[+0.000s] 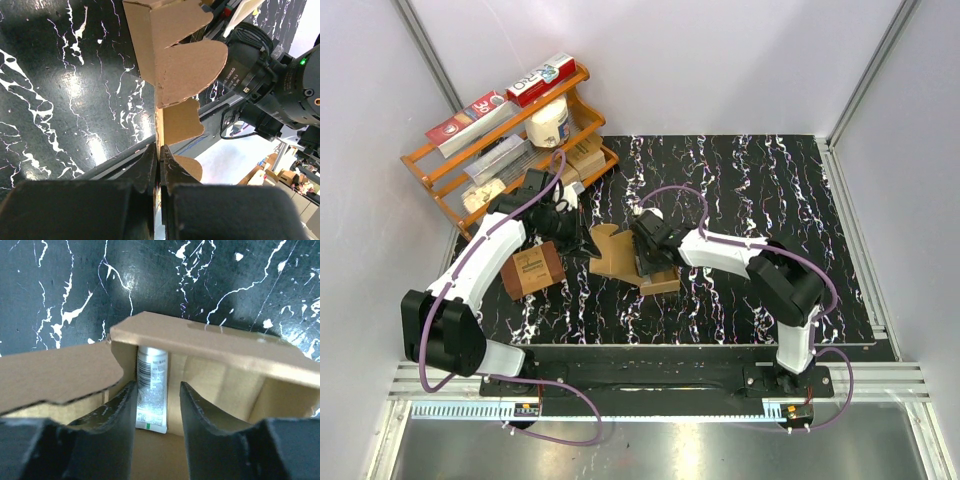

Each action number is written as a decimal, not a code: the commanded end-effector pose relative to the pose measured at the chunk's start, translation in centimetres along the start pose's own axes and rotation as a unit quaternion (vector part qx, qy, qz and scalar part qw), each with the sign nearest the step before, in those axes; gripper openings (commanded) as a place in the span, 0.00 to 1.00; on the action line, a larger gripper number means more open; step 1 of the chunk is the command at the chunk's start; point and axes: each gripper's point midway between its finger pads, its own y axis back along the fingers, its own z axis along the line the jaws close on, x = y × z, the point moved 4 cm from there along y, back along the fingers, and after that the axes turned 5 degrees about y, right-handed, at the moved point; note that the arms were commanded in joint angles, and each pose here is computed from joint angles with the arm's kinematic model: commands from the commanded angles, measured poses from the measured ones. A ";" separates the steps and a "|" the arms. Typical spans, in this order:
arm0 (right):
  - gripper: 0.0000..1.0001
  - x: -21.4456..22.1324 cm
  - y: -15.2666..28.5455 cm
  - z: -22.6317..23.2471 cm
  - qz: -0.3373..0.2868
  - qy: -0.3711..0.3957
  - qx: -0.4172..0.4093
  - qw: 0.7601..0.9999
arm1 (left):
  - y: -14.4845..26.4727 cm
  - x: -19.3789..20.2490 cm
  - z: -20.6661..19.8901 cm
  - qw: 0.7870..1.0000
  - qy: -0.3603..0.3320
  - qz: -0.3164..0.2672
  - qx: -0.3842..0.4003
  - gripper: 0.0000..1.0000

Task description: Unpack the express box

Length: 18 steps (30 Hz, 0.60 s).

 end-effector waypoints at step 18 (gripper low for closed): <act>0.24 -1.6 -0.7 -1.0 -0.051 0.011 0.041 0.998 | 0.5 -0.5 0.3 1.000 -0.011 -0.006 -0.019 0.00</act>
